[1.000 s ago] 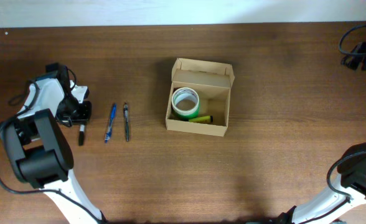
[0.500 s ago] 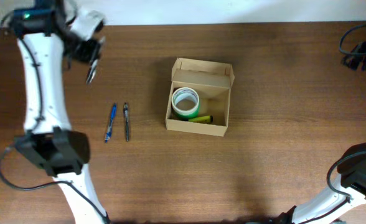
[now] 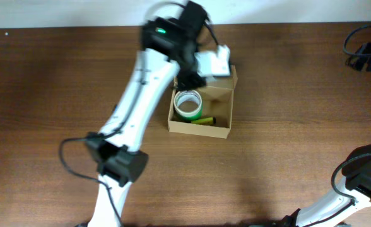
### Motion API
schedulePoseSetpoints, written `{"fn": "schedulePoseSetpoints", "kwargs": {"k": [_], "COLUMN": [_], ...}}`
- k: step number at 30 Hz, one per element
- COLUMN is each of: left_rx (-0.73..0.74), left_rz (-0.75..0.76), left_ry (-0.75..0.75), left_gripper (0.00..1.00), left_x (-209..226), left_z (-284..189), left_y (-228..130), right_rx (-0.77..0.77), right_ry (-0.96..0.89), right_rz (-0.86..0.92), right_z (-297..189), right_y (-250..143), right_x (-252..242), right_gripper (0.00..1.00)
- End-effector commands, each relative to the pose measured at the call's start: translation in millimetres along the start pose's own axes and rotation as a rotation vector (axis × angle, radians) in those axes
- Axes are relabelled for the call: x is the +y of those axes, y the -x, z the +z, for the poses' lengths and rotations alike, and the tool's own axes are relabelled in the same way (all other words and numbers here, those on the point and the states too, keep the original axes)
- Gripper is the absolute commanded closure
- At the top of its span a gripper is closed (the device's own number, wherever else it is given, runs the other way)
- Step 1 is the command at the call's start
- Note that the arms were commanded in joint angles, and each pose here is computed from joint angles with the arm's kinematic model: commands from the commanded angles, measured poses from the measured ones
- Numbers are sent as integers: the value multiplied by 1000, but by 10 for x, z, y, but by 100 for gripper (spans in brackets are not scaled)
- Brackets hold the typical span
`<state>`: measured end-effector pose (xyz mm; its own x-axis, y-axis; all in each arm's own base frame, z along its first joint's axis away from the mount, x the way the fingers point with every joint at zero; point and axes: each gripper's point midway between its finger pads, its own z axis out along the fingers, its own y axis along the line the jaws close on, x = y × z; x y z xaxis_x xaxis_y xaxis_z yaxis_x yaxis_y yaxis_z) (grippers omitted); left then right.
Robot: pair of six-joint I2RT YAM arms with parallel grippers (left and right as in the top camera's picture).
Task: Pack container
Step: 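Carry the black marker with the left gripper and drop it into the box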
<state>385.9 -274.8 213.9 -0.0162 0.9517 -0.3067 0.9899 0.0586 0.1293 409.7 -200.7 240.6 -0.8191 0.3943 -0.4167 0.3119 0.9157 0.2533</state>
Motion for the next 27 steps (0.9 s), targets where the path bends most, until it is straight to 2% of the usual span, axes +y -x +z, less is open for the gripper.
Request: {"fn": "schedulePoseSetpoints", "kwargs": {"k": [1,8,17,27], "left_rx": [119,224,249,335], "left_rz": [106,74,69,87], "left_ry": [-97,-213,-245,-331], "left_gripper": [98,98,98,98], "left_x": [-221,-474,-535,-719], "left_z": [525,1052,1124,1288], "left_y": [-4,-63,-134,-385], "right_rx": [-2,-2,-2,-2], "right_ry": [11,11,11,11], "right_rz": [4,5,4,4], "right_z": [-4,-4,-4,-4], "right_y": [3,3,3,3], "right_x": [34,32,34,34], "right_gripper": [1,1,1,1]}}
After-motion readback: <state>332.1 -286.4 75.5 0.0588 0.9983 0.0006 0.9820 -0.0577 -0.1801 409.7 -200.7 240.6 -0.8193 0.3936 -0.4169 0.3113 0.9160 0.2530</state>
